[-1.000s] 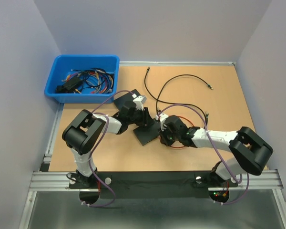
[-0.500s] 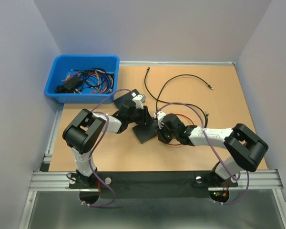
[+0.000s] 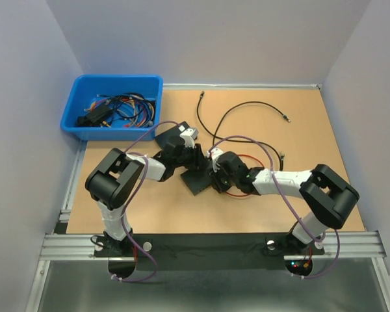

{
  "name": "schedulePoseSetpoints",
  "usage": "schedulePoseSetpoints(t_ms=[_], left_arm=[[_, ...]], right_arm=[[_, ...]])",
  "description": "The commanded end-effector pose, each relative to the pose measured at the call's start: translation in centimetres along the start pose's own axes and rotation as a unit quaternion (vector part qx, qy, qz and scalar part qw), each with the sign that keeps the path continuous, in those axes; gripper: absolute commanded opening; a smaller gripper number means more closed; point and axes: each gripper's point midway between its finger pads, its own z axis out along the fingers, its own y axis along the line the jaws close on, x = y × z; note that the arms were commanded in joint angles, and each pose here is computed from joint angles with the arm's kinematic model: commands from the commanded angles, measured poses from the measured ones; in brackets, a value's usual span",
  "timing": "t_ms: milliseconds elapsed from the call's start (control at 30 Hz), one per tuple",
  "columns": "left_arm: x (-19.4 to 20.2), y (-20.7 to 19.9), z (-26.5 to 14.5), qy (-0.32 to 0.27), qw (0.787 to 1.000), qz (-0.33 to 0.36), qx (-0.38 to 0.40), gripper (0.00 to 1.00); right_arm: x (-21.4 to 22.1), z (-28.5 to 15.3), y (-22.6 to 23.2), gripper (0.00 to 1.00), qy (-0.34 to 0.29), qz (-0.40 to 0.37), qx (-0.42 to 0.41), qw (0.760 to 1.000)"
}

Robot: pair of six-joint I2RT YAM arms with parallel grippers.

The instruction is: Insert the plug into the switch port

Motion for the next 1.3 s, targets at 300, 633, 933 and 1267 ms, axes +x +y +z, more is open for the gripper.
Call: schedulePoseSetpoints(t_ms=[300,633,933,1267], left_arm=[[16.6,-3.1,-5.4,0.304,0.945,-0.11,0.042,0.48],[16.2,-2.9,-5.4,0.3,0.946,-0.119,0.043,0.48],[14.5,-2.4,-5.3,0.277,0.954,-0.114,0.018,0.48],[10.5,-2.5,-6.5,0.206,0.97,-0.125,-0.032,0.49]], right_arm=[[-9.6,-1.7,-1.7,0.59,-0.194,0.035,0.048,0.979],[-8.8,-4.8,-1.0,0.76,-0.198,0.058,0.026,0.978],[-8.3,-8.2,-0.8,0.82,-0.218,0.107,0.014,0.97],[-7.3,-9.1,-1.8,0.85,-0.189,0.19,0.05,0.962]])
